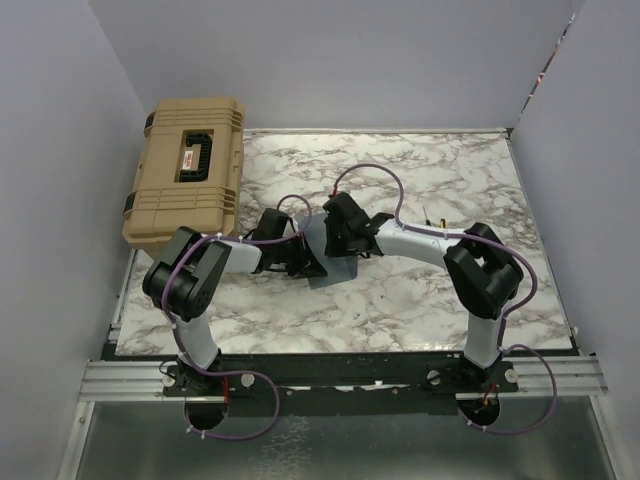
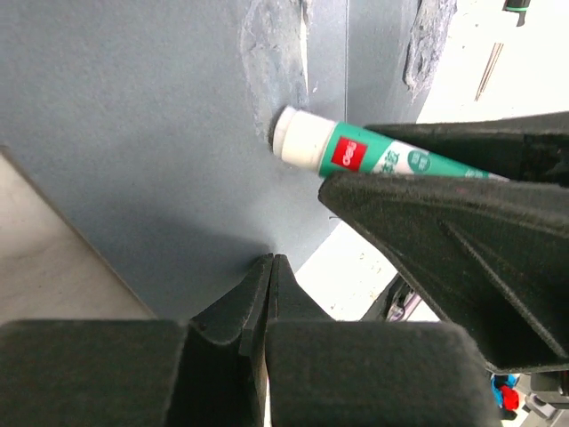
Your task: Place the letter into the envelope and seal it
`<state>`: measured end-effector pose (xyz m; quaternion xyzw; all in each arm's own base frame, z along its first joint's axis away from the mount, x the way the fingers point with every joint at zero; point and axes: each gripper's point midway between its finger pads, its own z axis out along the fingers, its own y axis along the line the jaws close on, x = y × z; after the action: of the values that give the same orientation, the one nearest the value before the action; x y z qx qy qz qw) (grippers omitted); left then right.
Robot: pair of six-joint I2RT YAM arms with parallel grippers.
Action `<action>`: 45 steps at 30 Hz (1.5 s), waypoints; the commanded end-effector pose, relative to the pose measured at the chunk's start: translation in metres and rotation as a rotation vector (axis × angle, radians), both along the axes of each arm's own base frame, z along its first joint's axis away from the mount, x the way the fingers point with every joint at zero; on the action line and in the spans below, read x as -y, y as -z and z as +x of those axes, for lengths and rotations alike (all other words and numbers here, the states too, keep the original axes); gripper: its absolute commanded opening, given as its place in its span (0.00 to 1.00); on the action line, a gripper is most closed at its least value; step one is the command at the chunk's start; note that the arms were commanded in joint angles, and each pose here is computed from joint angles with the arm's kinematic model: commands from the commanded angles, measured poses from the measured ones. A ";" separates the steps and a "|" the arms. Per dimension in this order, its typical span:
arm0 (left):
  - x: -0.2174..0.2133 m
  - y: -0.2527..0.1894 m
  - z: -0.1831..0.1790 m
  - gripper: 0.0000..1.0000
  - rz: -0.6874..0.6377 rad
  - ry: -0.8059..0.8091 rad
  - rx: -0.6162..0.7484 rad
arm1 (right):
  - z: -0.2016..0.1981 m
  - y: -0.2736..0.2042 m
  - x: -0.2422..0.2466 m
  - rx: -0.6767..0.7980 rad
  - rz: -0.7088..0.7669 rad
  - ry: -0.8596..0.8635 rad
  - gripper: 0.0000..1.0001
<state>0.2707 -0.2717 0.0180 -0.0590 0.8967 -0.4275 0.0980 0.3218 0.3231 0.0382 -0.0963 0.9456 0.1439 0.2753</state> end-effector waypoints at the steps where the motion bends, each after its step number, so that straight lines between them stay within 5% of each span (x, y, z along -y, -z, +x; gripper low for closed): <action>1: -0.041 0.067 -0.021 0.00 0.261 -0.078 -0.123 | -0.058 0.046 0.031 -0.223 -0.111 -0.087 0.01; 17: -0.043 0.071 -0.027 0.00 0.266 -0.071 -0.139 | 0.012 0.052 0.041 -0.094 -0.149 0.098 0.01; 33: -0.043 0.072 -0.025 0.00 0.266 -0.088 -0.145 | -0.063 0.050 0.054 -0.248 -0.066 -0.045 0.01; 45: -0.044 0.074 -0.029 0.00 0.268 -0.081 -0.153 | 0.005 0.056 0.045 -0.086 -0.112 0.131 0.01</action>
<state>0.2715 -0.2738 0.0174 -0.0716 0.8946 -0.4322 0.0878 0.3355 0.3186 0.0364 -0.0662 0.9406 0.1848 0.2769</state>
